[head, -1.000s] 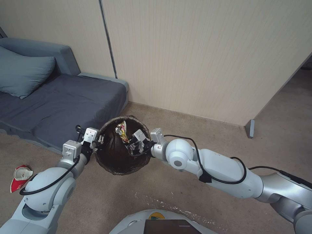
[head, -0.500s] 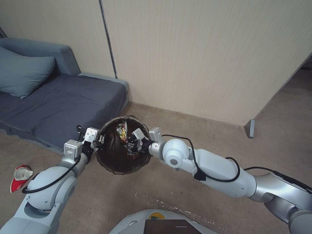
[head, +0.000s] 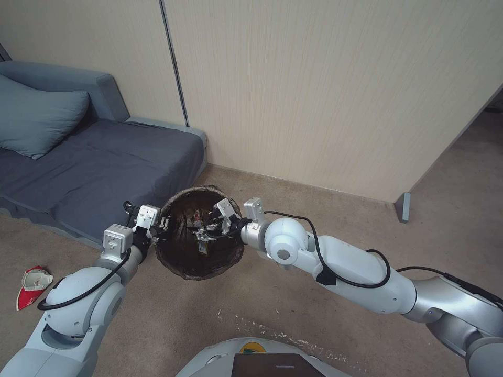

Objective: Pick up the trash bin, then pick up the garbage from the floor and place it into the trash bin.

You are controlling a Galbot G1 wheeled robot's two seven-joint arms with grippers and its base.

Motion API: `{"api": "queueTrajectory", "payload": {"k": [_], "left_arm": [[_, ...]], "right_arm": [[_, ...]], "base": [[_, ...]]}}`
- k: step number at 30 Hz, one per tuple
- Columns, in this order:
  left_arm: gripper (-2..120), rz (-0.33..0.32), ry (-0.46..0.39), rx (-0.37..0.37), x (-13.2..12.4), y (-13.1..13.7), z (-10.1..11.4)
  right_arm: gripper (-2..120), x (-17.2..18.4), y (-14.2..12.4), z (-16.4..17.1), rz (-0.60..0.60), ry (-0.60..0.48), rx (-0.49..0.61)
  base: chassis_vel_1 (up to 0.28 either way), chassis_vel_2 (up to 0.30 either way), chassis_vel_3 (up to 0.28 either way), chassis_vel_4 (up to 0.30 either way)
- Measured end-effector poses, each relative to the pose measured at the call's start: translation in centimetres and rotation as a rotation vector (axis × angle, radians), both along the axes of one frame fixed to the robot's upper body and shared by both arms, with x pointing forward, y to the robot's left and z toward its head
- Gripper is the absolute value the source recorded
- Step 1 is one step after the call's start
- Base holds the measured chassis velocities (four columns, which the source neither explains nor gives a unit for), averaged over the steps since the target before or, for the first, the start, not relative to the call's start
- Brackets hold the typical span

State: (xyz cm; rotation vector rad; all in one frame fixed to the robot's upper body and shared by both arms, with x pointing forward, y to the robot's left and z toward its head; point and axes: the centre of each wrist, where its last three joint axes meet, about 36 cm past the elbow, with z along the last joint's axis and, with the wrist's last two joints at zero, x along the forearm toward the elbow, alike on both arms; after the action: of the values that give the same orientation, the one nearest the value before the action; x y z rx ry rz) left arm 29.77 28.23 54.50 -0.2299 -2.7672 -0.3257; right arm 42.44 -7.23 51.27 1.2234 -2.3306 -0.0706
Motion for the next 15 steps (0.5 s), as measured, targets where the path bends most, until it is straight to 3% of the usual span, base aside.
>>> {"api": "queueTrajectory", "payload": {"k": [11,13,15], "left_arm": [[0,0.003,-0.002,-0.001,0.0,0.1,0.0],[0,0.004,-0.003,-0.003,0.0,0.1,0.1],[0,0.015,-0.006,0.001,0.2,0.3,0.0]], "right_arm": [[100,-0.6,-0.6,2.1,-0.006,-0.053,0.072],[100,-0.6,-1.3,3.0,-0.02,-0.081,0.105],[100,-0.7,-4.2,6.3,-0.1,-0.163,0.189]], "base": [[0.0,0.0,0.0,0.0],[0.0,0.0,0.0,0.0],[0.0,0.0,0.0,0.0]]}}
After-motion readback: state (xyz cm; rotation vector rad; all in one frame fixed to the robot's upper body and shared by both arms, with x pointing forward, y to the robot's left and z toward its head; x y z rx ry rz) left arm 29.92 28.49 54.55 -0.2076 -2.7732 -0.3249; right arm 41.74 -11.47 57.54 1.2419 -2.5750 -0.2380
